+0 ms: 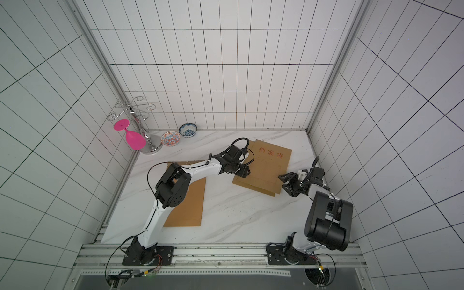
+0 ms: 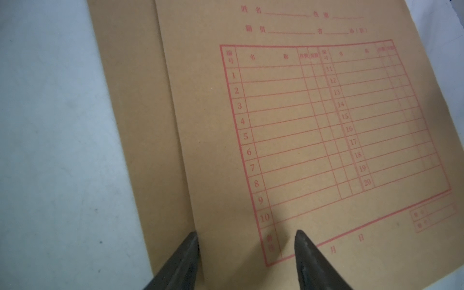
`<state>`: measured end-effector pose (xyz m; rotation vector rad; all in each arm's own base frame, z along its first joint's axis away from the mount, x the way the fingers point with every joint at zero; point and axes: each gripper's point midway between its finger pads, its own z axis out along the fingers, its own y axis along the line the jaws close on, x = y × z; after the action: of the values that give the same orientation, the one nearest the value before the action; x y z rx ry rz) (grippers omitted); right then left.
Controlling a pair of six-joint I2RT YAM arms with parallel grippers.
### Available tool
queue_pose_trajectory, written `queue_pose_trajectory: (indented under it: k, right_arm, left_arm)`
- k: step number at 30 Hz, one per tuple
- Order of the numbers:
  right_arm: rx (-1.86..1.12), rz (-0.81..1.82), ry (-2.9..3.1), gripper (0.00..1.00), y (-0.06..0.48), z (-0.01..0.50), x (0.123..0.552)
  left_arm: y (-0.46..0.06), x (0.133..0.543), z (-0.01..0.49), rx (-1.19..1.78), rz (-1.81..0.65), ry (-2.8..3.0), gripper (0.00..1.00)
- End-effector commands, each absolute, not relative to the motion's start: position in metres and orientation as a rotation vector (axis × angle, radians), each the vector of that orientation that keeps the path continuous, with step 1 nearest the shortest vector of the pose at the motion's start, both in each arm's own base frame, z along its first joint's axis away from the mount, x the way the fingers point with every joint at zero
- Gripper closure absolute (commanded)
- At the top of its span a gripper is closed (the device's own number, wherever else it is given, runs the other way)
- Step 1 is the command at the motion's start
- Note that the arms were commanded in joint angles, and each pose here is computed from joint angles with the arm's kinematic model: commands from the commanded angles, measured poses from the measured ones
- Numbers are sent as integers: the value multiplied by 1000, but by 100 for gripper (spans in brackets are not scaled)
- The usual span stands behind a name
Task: Open the file bag
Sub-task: Pick up the file bag from the file bag.
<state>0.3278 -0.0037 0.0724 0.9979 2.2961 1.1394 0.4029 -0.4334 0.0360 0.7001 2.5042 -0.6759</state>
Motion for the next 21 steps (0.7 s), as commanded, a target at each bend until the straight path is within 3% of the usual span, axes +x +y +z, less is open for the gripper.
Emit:
queue_pose_trajectory:
  k: [1, 13, 17, 19, 21]
  right_arm:
    - [984, 1187, 2271, 46, 1, 78, 322]
    - [999, 1152, 2314, 99, 0, 72, 316]
    - [995, 1141, 2313, 100, 0, 73, 315]
    - [994, 1129, 2310, 100, -1, 76, 314]
    - [995, 1104, 2302, 100, -3, 81, 313]
  left_arm:
    - [-431, 391, 9, 732, -652, 2577, 38]
    - [-430, 393, 14, 733, -645, 2568, 38]
    - [-430, 394, 20, 735, -639, 2553, 36]
    - [-429, 398, 37, 730, -630, 2518, 30]
    - [-426, 405, 72, 712, -623, 2430, 15]
